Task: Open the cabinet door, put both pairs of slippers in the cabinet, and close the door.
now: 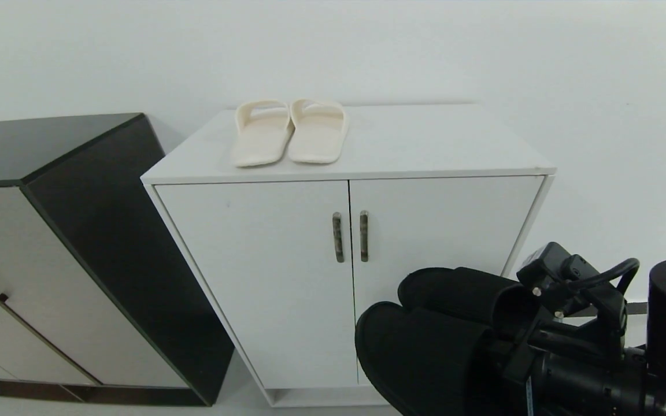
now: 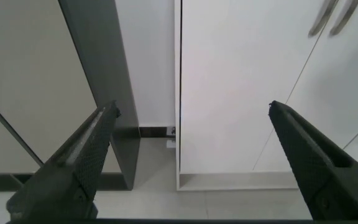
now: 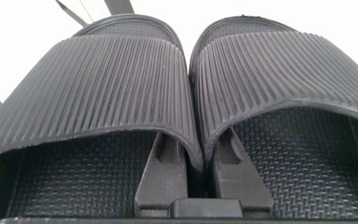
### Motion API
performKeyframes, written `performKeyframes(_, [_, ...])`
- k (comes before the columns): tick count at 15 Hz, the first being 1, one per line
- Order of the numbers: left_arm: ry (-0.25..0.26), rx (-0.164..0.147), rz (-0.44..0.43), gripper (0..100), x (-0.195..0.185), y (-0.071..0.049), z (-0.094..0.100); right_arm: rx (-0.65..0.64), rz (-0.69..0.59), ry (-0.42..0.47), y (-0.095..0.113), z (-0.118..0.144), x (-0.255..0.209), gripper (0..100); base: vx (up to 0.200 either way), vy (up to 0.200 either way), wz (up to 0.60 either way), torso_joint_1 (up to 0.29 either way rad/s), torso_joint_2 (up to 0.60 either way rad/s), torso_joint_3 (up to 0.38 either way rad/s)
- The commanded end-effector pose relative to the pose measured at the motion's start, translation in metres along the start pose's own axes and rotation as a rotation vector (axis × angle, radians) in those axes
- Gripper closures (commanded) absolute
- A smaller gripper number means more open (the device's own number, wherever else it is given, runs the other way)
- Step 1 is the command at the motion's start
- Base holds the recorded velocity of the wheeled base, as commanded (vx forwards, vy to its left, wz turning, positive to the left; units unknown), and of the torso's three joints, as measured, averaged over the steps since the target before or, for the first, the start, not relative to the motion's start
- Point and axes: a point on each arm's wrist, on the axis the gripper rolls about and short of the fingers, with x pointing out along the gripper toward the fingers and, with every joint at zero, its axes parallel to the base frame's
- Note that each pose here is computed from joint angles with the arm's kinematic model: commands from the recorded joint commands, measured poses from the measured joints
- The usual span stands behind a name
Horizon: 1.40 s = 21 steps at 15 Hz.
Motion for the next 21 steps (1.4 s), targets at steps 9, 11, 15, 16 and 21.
performKeyframes(9, [0.002, -0.003, -0.002, 0, 0.000, 0.000, 0.000, -0.006, -0.001, 0.010, 0.000, -0.004, -0.001, 100, 0.000, 0.000, 0.00, -0.129, 0.47, 0.340])
performKeyframes(11, [0.004, -0.002, -0.001, 0, 0.000, 0.000, 0.000, -0.006, -0.001, 0.009, -0.001, -0.005, -0.003, 100, 0.000, 0.000, 0.00, -0.054, 0.44, 0.381])
performKeyframes(15, [0.087, 0.035, -0.053, 0, 0.007, -0.001, 0.003, -0.032, 0.002, 0.009, 0.000, -0.005, -0.004, 100, 0.000, 0.000, 0.00, -0.025, 0.37, 0.340])
performKeyframes(16, [0.059, 0.016, -0.056, 0, 0.006, -0.001, 0.010, -0.034, 0.002, 0.009, 0.000, -0.006, -0.005, 100, 0.000, 0.000, 0.00, 0.007, 0.12, 0.115])
performKeyframes(21, [0.103, -0.056, -0.231, 0, 0.057, -0.008, 0.082, -0.034, 0.001, 0.015, 0.000, -0.007, -0.004, 100, 0.000, 0.000, 0.00, 0.000, 0.02, 0.009])
